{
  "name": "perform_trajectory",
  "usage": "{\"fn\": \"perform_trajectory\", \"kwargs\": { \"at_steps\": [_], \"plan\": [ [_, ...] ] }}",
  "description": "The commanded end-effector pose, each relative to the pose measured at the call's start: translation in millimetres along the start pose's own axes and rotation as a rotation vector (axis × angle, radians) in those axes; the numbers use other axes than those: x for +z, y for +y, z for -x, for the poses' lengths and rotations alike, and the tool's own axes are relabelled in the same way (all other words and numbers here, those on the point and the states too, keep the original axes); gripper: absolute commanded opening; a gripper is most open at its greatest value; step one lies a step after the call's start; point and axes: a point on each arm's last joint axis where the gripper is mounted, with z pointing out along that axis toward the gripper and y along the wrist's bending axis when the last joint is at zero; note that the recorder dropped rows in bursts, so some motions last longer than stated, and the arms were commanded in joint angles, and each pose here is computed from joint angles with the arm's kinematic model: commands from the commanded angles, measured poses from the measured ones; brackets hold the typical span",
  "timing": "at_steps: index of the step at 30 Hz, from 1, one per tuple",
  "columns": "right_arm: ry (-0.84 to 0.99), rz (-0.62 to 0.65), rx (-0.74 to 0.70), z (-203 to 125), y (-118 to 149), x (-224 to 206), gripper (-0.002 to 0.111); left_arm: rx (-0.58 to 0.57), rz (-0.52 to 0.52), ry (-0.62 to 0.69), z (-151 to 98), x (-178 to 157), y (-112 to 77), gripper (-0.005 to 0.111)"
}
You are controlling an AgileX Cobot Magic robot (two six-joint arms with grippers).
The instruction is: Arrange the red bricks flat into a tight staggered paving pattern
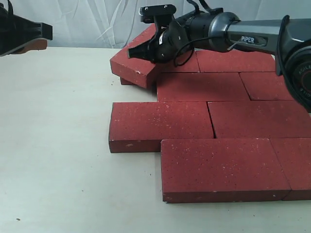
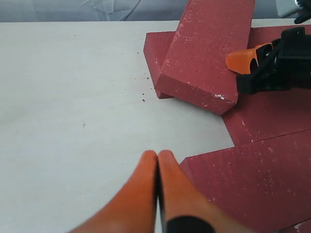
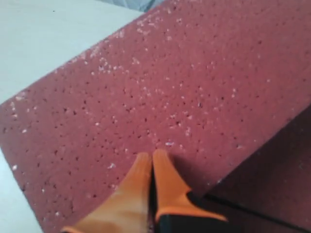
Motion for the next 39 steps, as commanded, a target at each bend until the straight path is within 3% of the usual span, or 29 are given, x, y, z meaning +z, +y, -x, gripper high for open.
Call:
{"fn": "perform_trajectory", "kwargs": {
  "at_steps": [1,5,11,30,39],
  "plan": [
    [0.187,0.016,-0.081,-17,30,-13,-0.001,-0.004,-0.006,-0.020,2,-3,-2.7,0.000],
    [0.339,0.062,-0.275,-38,74,-27,-0.001,-0.004,-0.006,-0.020,2,-3,-2.7,0.000],
    [0.285,0.104,-0.314,-27,100,-58,-0.001,-0.004,-0.006,-0.020,2,-3,-2.7,0.000],
    [0.153,0.156,-0.259,22,97,-158,-0.001,-0.002,-0.009,-0.011,1,-3,-3.0,0.000],
    [0.089,0.094,-0.145,43,59,-176,-0.001,-0.002,-0.009,-0.011,1,-3,-3.0,0.000]
  ]
}}
